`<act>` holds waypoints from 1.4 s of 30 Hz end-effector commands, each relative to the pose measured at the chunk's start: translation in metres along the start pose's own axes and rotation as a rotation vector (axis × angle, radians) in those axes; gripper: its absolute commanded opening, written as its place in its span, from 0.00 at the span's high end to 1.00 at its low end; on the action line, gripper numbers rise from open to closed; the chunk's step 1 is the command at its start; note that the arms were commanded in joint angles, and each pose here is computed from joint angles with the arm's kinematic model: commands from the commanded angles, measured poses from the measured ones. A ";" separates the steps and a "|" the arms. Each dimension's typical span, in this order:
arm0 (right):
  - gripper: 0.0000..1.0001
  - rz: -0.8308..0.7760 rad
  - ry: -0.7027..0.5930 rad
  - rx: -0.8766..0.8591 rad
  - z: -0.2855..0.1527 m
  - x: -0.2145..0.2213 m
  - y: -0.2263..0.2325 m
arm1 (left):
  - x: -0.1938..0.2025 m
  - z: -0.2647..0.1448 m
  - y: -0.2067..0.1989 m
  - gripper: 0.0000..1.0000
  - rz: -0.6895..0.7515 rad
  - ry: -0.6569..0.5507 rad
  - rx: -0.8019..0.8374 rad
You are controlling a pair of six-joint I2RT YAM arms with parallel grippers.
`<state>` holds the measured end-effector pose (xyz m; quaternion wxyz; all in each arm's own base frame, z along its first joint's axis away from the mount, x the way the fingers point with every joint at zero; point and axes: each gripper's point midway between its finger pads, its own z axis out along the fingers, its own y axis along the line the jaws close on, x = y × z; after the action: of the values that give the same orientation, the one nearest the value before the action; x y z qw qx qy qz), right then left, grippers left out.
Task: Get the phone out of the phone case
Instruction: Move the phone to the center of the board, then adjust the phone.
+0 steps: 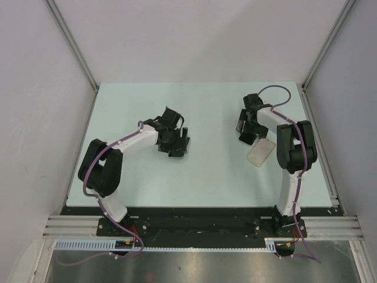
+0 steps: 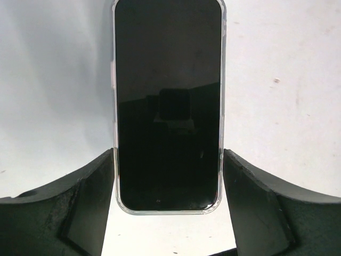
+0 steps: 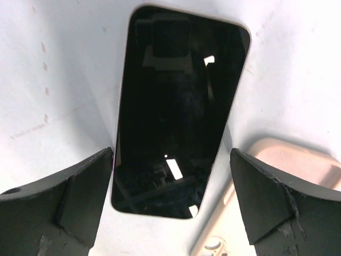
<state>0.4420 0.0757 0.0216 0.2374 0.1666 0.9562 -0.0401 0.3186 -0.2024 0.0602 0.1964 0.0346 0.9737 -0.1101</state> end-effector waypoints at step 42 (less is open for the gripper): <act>1.00 0.525 0.360 -1.133 -0.131 0.120 0.222 | -0.011 -0.041 -0.085 0.20 -0.003 -0.092 0.379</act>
<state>0.3513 0.3345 0.0508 0.1022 0.2778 0.8061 0.5125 0.2979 -0.2636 0.0650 0.1690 0.0582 0.9535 -0.2426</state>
